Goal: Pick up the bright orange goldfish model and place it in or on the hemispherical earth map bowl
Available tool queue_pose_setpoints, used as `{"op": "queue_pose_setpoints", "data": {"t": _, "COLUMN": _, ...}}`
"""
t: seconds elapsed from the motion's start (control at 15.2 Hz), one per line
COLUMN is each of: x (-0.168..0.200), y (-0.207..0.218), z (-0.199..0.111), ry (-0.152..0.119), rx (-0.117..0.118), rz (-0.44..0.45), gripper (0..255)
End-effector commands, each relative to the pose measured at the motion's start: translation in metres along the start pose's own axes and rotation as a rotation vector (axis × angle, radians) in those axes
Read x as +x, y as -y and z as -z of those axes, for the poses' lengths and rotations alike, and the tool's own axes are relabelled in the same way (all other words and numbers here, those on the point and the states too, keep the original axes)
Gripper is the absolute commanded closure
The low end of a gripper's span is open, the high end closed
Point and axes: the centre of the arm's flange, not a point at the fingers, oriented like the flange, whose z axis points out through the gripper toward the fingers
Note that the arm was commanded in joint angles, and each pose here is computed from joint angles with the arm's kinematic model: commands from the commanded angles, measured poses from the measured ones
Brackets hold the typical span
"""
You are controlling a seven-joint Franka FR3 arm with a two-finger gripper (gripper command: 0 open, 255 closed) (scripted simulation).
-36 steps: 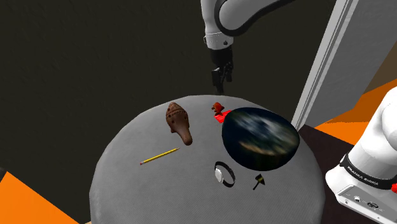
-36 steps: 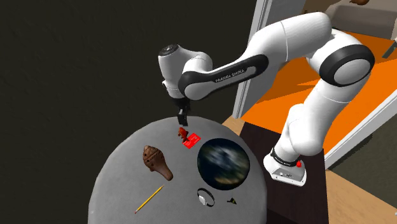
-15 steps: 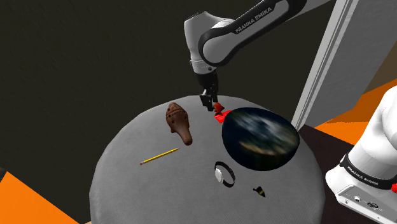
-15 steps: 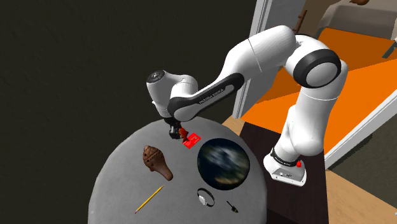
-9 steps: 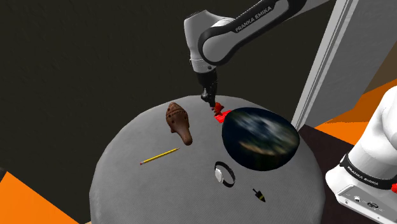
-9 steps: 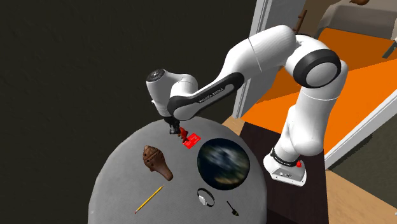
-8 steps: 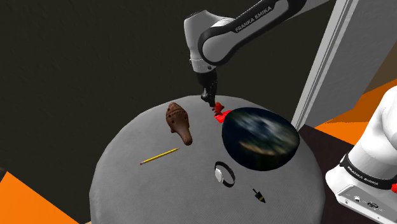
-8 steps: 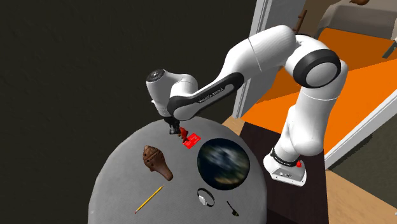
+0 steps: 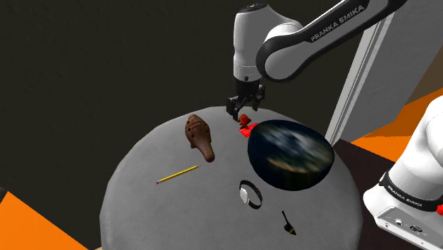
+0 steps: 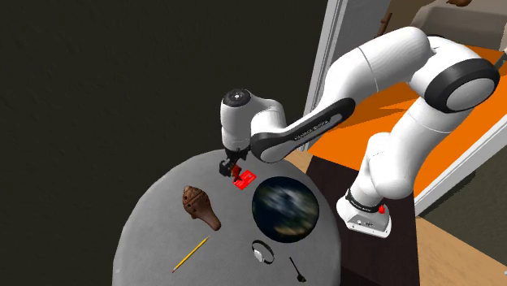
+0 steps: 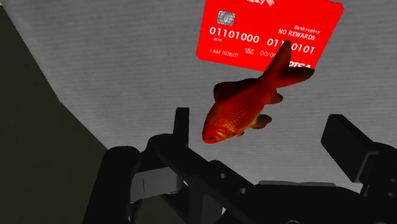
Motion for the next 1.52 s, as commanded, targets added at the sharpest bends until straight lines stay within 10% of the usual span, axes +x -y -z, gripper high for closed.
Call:
{"op": "queue_pose_setpoints", "data": {"t": 0.0, "x": -0.011, "y": 0.0, "z": -0.004, "ry": -0.033, "rx": 0.009, "rz": -0.115, "gripper": 0}}
{"op": "queue_pose_setpoints", "data": {"t": 0.92, "x": -0.01, "y": 0.001, "z": -0.034, "ry": -0.032, "rx": 0.009, "rz": -0.115, "gripper": 0}}
{"op": "queue_pose_setpoints", "data": {"t": 0.99, "x": -0.01, "y": 0.001, "z": -0.034, "ry": -0.032, "rx": 0.009, "rz": -0.115, "gripper": 255}}
{"op": "queue_pose_setpoints", "data": {"t": 1.45, "x": -0.009, "y": 0.001, "z": -0.033, "ry": -0.032, "rx": 0.009, "rz": -0.115, "gripper": 255}}
